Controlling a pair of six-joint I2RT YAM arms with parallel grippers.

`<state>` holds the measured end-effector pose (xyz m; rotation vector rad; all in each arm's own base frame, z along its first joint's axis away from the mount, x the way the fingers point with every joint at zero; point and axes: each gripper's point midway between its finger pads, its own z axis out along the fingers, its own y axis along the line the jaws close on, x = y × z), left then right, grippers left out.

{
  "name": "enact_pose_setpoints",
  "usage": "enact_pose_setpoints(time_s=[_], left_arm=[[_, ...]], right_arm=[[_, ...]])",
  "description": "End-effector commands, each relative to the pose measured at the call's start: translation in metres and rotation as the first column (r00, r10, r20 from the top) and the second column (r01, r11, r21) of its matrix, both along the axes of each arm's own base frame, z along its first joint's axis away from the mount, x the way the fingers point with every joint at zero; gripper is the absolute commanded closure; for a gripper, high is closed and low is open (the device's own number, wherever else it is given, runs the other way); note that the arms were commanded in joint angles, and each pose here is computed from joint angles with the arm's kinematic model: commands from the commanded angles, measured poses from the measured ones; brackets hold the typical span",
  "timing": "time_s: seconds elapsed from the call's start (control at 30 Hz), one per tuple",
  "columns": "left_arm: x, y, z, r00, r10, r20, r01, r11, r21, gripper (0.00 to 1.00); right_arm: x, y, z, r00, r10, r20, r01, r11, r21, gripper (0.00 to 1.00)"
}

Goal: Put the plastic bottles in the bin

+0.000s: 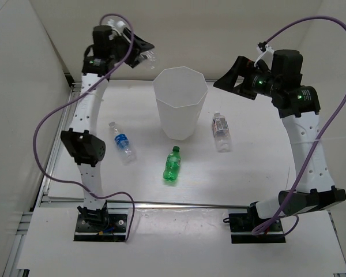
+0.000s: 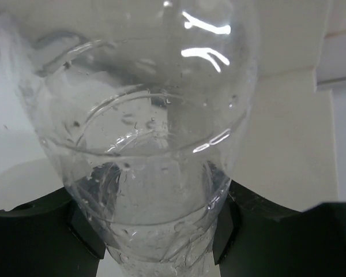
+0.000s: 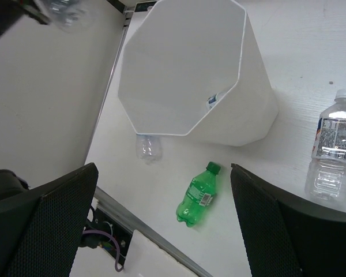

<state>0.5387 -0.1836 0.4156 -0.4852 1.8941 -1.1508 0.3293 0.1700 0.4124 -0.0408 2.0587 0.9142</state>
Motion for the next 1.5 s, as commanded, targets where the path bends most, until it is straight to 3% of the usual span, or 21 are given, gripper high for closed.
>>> enact_pose_setpoints(time_s=[0.0,0.23,0.6,0.63,0.67,0.73,0.77,1.07,1.17,1.27,1.37,1.43,1.47], left_arm=[[-0.02,-0.06,-0.005,0.986,-0.164,-0.002,0.164,0.986,-0.02,0.57],[-0.035,-0.122,-0.044,0.956,-0.293,-0.025,0.293,0.955,0.051,0.56],[-0.056,-0.138,-0.071,0.942,-0.331,-0.058,0.336,0.933,0.129,0.46],[-0.056,-0.138,-0.075,0.941,-0.331,-0.068,0.337,0.933,0.13,0.43],[-0.059,-0.137,-0.07,0.941,-0.335,-0.051,0.339,0.93,0.14,0.32],[-0.058,-0.136,-0.067,0.939,-0.342,-0.03,0.342,0.926,0.159,0.2],[-0.065,-0.141,-0.056,0.933,-0.359,-0.007,0.355,0.922,0.155,0.0],[-0.08,-0.141,-0.004,0.907,-0.394,0.146,0.363,0.91,0.201,0.0],[-0.085,-0.138,0.017,0.9,-0.391,0.193,0.355,0.914,0.199,0.0],[-0.097,-0.135,0.048,0.891,-0.384,0.242,0.353,0.921,0.165,0.0],[-0.111,-0.115,0.081,0.886,-0.353,0.301,0.321,0.935,0.152,0.0],[-0.127,-0.081,0.111,0.894,-0.264,0.362,0.215,0.962,0.17,0.0],[-0.122,-0.071,0.083,0.927,-0.231,0.295,0.179,0.965,0.192,0.0]], right_arm=[[-0.006,-0.005,0.013,0.998,-0.012,0.057,0.013,1.0,-0.008,0.01],[-0.008,-0.009,0.008,0.998,-0.027,0.055,0.028,0.999,-0.024,0.01],[-0.006,-0.016,0.0,0.997,-0.067,0.04,0.069,0.997,-0.046,0.01],[-0.004,-0.018,-0.001,0.996,-0.081,0.042,0.083,0.995,-0.051,0.01],[-0.004,-0.02,-0.003,0.996,-0.085,0.038,0.088,0.994,-0.064,0.01],[-0.003,-0.024,-0.006,0.993,-0.111,0.031,0.113,0.99,-0.079,0.01],[-0.002,-0.025,-0.007,0.992,-0.119,0.033,0.122,0.989,-0.083,0.01],[-0.003,-0.03,-0.006,0.99,-0.137,0.041,0.141,0.985,-0.099,0.01],[-0.001,-0.04,-0.017,0.98,-0.196,0.012,0.196,0.972,-0.13,0.01],[0.007,-0.07,-0.04,0.934,-0.357,-0.028,0.34,0.909,-0.242,0.01],[0.012,-0.087,-0.054,0.902,-0.431,-0.028,0.401,0.861,-0.313,0.01],[0.018,-0.088,-0.07,0.9,-0.432,-0.056,0.388,0.852,-0.351,0.01],[0.026,-0.088,-0.086,0.894,-0.44,-0.088,0.378,0.844,-0.379,0.01]])
